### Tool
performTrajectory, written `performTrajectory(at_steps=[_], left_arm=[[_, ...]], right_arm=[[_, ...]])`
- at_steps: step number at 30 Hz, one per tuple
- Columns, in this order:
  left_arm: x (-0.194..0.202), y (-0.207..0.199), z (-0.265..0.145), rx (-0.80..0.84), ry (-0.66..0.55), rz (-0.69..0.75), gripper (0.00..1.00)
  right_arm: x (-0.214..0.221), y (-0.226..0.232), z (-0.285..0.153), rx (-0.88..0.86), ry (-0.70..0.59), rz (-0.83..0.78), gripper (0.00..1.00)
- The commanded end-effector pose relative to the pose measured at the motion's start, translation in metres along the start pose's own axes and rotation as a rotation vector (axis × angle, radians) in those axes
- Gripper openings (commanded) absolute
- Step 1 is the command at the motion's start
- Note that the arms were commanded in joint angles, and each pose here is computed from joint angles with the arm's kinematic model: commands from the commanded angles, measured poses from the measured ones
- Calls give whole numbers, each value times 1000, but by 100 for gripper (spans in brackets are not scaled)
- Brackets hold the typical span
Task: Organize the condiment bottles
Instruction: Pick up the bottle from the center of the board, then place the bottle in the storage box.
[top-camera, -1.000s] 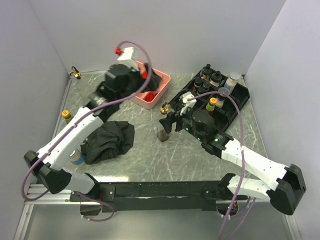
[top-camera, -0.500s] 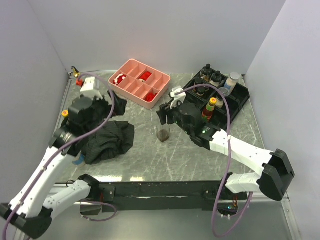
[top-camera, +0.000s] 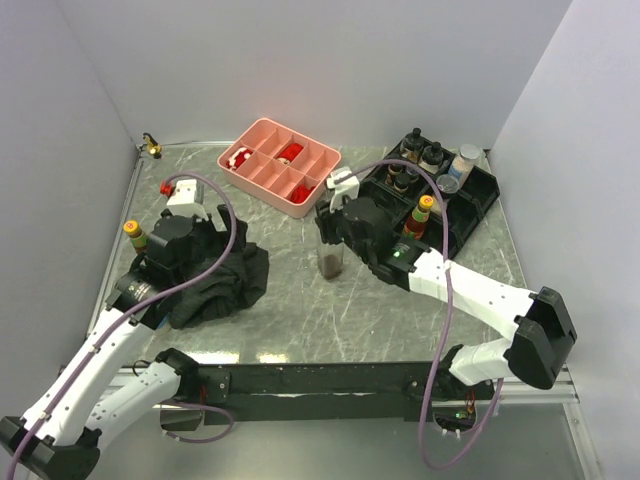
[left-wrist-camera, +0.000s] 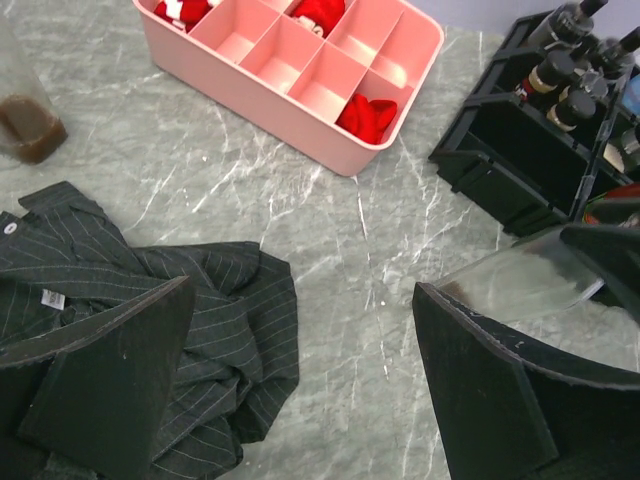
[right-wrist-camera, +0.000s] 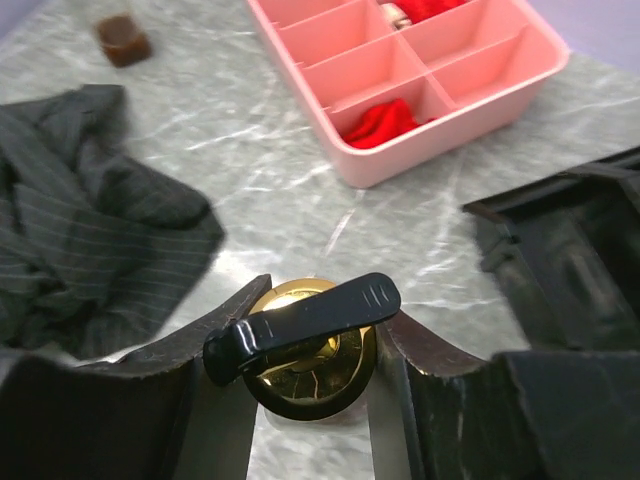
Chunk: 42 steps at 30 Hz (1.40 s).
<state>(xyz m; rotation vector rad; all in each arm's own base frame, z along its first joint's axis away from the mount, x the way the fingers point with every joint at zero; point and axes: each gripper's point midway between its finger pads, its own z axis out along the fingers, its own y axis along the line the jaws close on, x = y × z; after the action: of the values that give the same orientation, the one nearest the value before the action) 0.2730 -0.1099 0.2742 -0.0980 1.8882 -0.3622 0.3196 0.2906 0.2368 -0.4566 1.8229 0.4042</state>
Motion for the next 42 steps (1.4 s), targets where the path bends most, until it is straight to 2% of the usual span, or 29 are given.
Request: performTrajectory(at_steps=[1,6,7,10,18,26,37,42], left_arm=[[-11,-2,-2,13,-46,8,97],[-14,3,-5,-11,-65,1,96],[-16,2,-6,-8,-72,-4,96],[-16,2,-7,-1,-77,-6,97],[-15,3,-6,-7,-75,3,96],[-17,5,-8,-15,-87,2,97],[-17,6,-7,-20,-84,6,96],[-17,7,-8,-23,-89,6,96]], right_arm=[[-85,-19,-15,106,-158,-31,0],[-130,-53,-24,156,-249,-91,0],[-142,-53,-25,120,-272,-95,0],[-163,-86,-29,145,-329,-87,0],[-182,-150,-24,192,-376,-110,0],[-161,-183,-9,170,-345,-120,0],[-133,-196,8,127,-335,-157,0],[-119,-199,21,77,-299,-173,5]])
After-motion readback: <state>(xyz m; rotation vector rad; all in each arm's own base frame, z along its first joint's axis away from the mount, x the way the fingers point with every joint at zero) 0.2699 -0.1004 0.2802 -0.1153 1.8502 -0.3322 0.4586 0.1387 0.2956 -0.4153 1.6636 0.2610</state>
